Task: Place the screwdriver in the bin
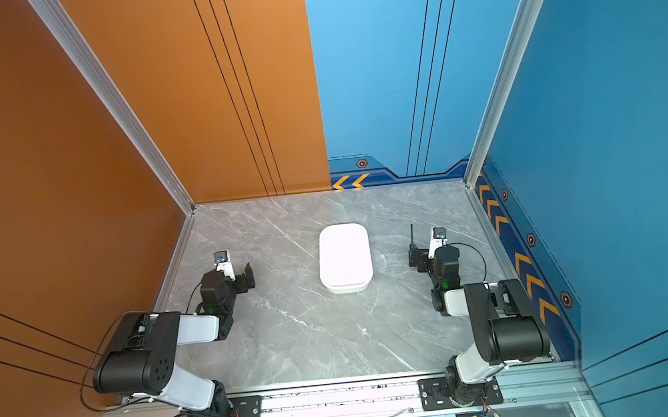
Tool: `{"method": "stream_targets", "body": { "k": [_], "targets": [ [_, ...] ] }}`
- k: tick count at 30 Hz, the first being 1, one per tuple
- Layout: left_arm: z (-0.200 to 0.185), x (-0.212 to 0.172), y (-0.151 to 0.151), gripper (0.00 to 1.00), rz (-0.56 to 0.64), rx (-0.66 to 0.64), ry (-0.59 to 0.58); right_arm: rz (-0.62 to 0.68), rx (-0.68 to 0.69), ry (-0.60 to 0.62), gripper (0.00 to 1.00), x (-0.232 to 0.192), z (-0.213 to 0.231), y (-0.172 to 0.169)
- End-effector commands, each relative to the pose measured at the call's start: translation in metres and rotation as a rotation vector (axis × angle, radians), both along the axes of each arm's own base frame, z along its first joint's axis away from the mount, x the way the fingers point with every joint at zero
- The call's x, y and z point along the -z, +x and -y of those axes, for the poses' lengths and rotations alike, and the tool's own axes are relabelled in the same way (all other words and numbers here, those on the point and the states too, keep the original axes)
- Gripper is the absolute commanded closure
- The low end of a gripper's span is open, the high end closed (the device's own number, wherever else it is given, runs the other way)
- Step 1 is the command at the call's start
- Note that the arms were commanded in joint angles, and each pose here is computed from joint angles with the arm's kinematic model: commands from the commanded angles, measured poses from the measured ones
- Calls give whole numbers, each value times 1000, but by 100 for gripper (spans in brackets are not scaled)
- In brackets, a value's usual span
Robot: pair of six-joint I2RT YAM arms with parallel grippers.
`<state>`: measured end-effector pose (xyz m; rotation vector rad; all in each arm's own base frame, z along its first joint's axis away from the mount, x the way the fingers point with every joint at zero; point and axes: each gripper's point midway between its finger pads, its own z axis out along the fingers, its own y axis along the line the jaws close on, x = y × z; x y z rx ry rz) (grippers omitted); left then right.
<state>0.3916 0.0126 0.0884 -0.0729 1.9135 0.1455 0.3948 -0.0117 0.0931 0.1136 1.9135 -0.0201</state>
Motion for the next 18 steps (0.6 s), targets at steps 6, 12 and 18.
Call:
{"method": "stream_targets", "body": {
  "k": [6,12,18],
  "targets": [
    [1,-2,4,2,2,14,8,3,8,-12,0,1,1,0],
    [4,-3,5,2,5,42,0,3,-4,-10,0,0,-1,1],
    [7,-18,2,2,0,59,0,-62,16,-14,0,-15,1,4]
  ]
}}
